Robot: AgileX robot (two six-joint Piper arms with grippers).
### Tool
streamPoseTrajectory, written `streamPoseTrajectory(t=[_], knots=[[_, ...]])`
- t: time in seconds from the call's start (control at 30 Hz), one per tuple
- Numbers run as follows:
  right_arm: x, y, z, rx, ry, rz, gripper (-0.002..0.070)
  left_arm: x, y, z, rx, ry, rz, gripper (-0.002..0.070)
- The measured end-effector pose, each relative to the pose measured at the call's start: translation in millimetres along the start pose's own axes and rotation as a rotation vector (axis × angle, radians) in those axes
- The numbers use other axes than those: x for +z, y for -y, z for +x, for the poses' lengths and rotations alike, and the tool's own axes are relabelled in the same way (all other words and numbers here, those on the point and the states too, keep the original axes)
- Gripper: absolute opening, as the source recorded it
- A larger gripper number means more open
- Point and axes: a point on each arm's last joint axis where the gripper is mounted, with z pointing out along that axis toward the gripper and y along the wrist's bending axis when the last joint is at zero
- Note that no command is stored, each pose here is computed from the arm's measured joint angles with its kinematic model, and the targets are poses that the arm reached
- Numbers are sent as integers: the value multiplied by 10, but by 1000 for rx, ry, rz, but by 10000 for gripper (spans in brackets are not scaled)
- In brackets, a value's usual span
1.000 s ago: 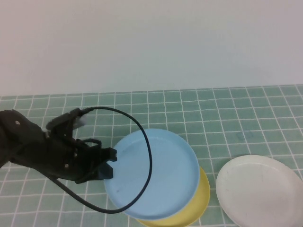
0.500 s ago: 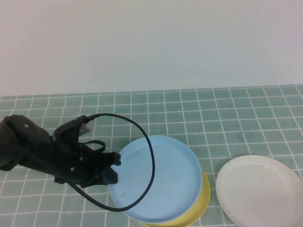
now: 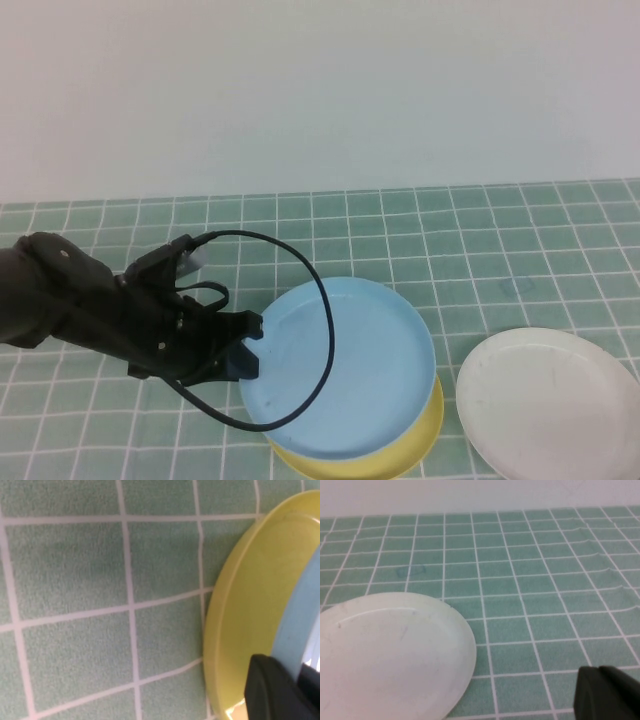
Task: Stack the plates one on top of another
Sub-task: Place the blue plate on the yellow plate
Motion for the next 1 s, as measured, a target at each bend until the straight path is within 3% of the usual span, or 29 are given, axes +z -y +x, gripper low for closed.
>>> streamPoseTrajectory(t=[0.53, 1.0], knots=[[0, 0, 0, 0, 0, 0, -2, 202, 111, 12, 87, -45, -26, 9], [0, 0, 0, 0, 0, 0, -2, 217, 63, 26, 82, -68, -62, 174]])
